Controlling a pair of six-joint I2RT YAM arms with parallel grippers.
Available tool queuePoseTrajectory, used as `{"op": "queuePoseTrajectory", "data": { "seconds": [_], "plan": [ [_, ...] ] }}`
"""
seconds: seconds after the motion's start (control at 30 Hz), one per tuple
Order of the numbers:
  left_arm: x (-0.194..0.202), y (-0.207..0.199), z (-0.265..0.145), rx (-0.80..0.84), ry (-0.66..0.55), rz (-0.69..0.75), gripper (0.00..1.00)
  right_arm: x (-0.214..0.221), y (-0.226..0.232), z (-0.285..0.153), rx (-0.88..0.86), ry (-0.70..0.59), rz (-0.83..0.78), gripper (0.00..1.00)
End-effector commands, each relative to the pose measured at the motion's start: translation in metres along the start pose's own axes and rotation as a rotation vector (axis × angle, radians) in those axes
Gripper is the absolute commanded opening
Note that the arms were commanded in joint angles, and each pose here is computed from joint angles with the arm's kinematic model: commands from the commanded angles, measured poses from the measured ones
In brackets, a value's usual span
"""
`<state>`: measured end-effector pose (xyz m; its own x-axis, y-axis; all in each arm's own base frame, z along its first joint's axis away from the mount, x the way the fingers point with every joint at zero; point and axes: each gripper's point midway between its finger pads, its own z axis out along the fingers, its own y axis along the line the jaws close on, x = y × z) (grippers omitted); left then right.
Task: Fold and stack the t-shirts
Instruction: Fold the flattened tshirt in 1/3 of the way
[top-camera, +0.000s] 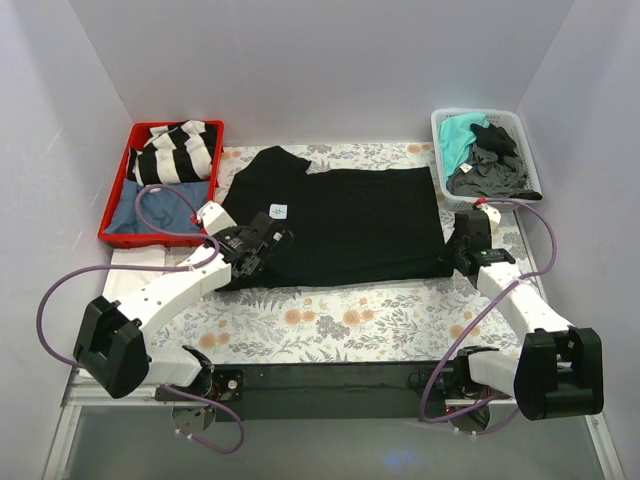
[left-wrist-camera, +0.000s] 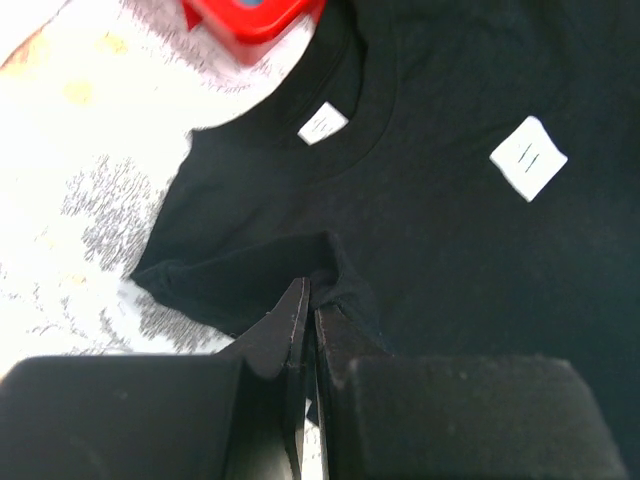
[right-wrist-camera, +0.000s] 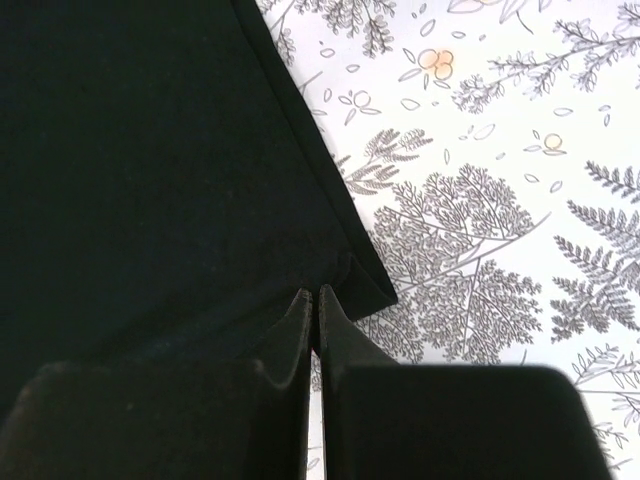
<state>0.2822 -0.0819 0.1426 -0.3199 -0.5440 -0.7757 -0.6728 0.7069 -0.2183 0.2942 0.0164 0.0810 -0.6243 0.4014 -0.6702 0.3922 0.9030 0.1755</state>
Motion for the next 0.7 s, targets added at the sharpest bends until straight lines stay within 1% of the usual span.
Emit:
{"op": "queuePoseTrajectory", "data": {
  "seconds": [0.0,0.1,0.23,0.47,0.67],
  "plan": [
    [-0.034,-0.02,0.001,0.011,-0.138,-0.035,0.0,-0.039,0.019,0.002,-0.044,-0.095,0.012,0.01],
    [-0.039,-0.022,0.004,-0.02,-0.171,-0.021,0.0,-0.044,0.023,0.006,-0.047,-0.1,0.007,0.01],
    [-0.039,-0.022,0.007,-0.038,-0.179,-0.024,0.0,-0.051,0.027,0.011,-0.044,-0.105,0.0,0.01],
    [-0.046,-0.027,0.017,-0.05,-0.19,-0.084,0.0,-0.057,0.027,0.022,-0.01,-0.106,0.008,0.01],
    [-0.05,-0.037,0.032,-0.06,-0.207,-0.121,0.0,-0.052,0.024,0.036,0.026,-0.082,0.031,0.01]
  ]
}}
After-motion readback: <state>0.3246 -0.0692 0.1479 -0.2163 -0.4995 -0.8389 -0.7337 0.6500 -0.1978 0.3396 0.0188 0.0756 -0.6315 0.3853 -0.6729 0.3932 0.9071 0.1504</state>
